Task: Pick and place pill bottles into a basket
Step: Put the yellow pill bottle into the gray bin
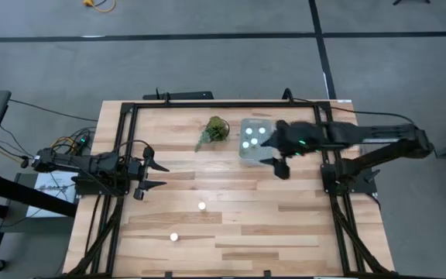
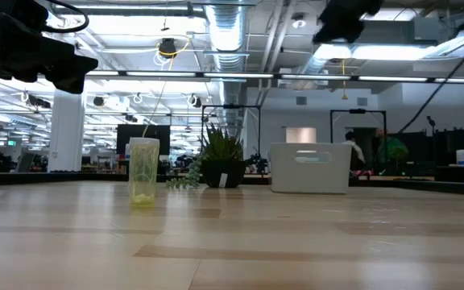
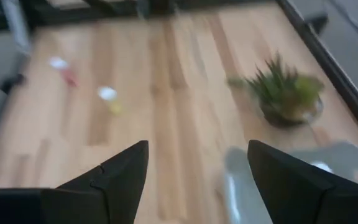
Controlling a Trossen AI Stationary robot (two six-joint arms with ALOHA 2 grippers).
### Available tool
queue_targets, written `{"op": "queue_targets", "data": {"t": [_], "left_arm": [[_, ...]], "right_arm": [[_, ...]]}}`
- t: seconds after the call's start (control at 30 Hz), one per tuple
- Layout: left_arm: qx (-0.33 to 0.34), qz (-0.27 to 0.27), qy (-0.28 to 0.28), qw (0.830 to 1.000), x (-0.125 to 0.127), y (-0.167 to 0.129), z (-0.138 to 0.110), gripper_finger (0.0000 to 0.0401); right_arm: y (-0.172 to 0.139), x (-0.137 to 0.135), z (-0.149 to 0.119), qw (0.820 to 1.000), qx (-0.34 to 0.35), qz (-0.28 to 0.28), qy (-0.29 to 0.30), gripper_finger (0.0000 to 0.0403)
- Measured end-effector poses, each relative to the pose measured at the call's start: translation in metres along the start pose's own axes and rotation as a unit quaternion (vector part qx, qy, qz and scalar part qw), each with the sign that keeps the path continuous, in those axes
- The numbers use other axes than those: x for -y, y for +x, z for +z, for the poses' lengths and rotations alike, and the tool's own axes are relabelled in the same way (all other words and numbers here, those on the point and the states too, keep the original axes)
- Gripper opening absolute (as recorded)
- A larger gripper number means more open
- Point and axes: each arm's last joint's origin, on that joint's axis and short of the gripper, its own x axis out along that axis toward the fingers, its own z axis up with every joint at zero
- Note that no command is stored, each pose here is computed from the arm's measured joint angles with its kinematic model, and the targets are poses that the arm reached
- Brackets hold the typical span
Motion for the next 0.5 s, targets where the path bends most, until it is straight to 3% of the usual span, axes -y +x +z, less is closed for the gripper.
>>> {"op": "queue_targets", "data": {"t": [0.2, 0.37, 0.5], "left_arm": [[0.0, 0.0, -0.005, 1.0, 0.0, 0.0, 0.0, 0.0199], [0.007, 0.0, -0.004, 1.0, 0.0, 0.0, 0.001, 0.0199], [0.037, 0.0, -0.074, 0.997, 0.0, 0.0, 0.007, 0.0199]], "right_arm": [[-0.025, -0.03, -0.028, 0.993, 0.111, 0.034, -0.008, 0.027], [-0.026, -0.043, -0.049, 0.981, 0.173, 0.081, -0.007, 0.027], [-0.016, -0.048, -0.064, 0.979, 0.179, 0.1, 0.001, 0.027]]}}
